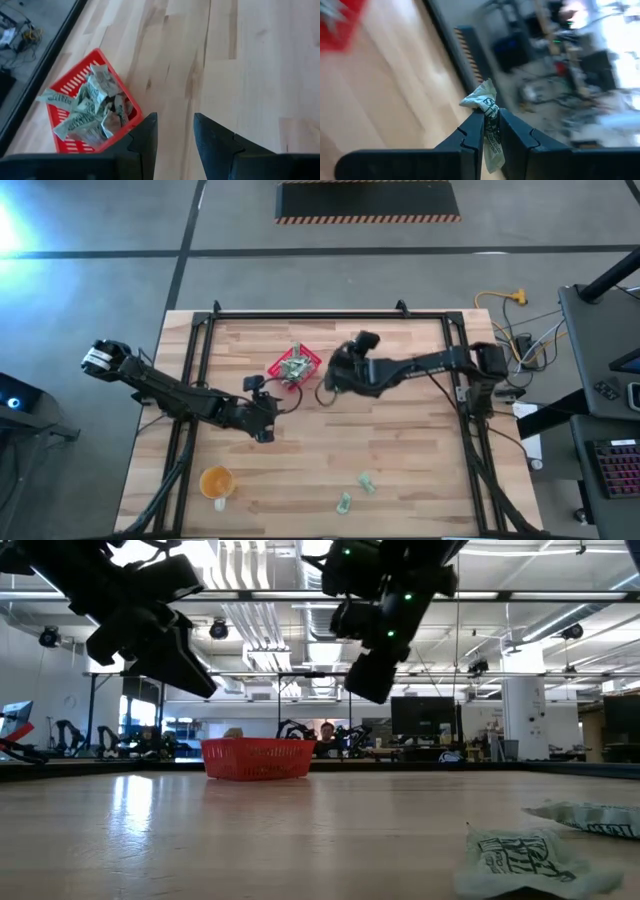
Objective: Pick and place Stevia / Truvia into bins
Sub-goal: Put the white stevia packet into the red bin
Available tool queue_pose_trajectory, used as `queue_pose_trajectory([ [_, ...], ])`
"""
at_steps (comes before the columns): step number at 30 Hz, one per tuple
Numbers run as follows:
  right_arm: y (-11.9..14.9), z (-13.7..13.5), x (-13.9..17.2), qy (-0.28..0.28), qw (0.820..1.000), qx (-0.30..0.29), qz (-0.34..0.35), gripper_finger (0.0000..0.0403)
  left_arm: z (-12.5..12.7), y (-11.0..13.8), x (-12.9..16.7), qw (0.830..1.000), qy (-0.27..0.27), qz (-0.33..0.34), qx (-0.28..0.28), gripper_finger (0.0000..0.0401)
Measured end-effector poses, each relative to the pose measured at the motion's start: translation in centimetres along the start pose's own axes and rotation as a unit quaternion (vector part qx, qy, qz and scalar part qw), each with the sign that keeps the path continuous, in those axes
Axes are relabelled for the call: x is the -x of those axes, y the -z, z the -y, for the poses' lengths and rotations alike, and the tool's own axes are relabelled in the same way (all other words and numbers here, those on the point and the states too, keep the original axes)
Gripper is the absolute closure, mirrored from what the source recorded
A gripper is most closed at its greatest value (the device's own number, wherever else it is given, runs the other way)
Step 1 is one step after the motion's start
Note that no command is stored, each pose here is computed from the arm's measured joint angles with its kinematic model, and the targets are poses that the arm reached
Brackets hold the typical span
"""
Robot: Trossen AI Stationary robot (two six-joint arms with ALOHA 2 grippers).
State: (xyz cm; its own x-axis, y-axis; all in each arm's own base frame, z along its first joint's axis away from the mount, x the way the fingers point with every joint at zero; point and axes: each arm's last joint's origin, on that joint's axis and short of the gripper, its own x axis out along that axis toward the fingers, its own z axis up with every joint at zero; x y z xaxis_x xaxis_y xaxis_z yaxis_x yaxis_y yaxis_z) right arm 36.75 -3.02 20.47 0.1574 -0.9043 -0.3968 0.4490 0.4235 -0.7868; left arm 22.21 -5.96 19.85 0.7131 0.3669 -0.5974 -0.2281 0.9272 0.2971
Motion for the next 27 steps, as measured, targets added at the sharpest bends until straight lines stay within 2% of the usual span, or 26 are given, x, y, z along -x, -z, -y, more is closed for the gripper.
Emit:
queue_pose_trajectory([
  [4,-1.9,0.5,-2.6,-0.119,0.992,-0.026,0.046,0.0355,0.0,0.2,0.0,1.0,-0.001,-0.008,0.006,0.0291],
  [6,-2.9,1.0,-3.7,-0.186,0.977,-0.041,0.093,0.0355,0.0,0.2,0.0,1.0,-0.001,-0.008,0.006,0.0291],
  [8,-3.8,1.6,-4.5,-0.229,0.962,-0.055,0.138,0.0355,0.0,0.2,0.0,1.0,0.0,-0.008,0.006,0.0291],
  [12,-4.4,3.0,-5.9,-0.241,0.953,-0.079,0.167,0.0355,-0.1,0.4,0.0,1.0,-0.002,-0.016,0.0,0.0291],
  [14,-4.5,3.4,-6.4,-0.267,0.944,-0.083,0.176,0.0355,-0.1,0.5,0.0,1.0,-0.002,-0.021,-0.004,0.0291],
  [19,-4.5,3.3,-7.1,-0.392,0.89,-0.097,0.213,0.0355,-0.1,0.6,0.0,1.0,-0.003,-0.026,-0.007,0.0291],
  [21,-4.6,2.7,-7.3,-0.415,0.877,-0.099,0.22,0.0355,-0.1,0.6,0.0,1.0,-0.003,-0.025,-0.007,0.0291],
  [27,-4.3,0.5,-8.6,-0.421,0.878,-0.09,0.21,0.0355,-0.1,0.5,0.0,1.0,-0.003,-0.024,-0.006,0.0291],
])
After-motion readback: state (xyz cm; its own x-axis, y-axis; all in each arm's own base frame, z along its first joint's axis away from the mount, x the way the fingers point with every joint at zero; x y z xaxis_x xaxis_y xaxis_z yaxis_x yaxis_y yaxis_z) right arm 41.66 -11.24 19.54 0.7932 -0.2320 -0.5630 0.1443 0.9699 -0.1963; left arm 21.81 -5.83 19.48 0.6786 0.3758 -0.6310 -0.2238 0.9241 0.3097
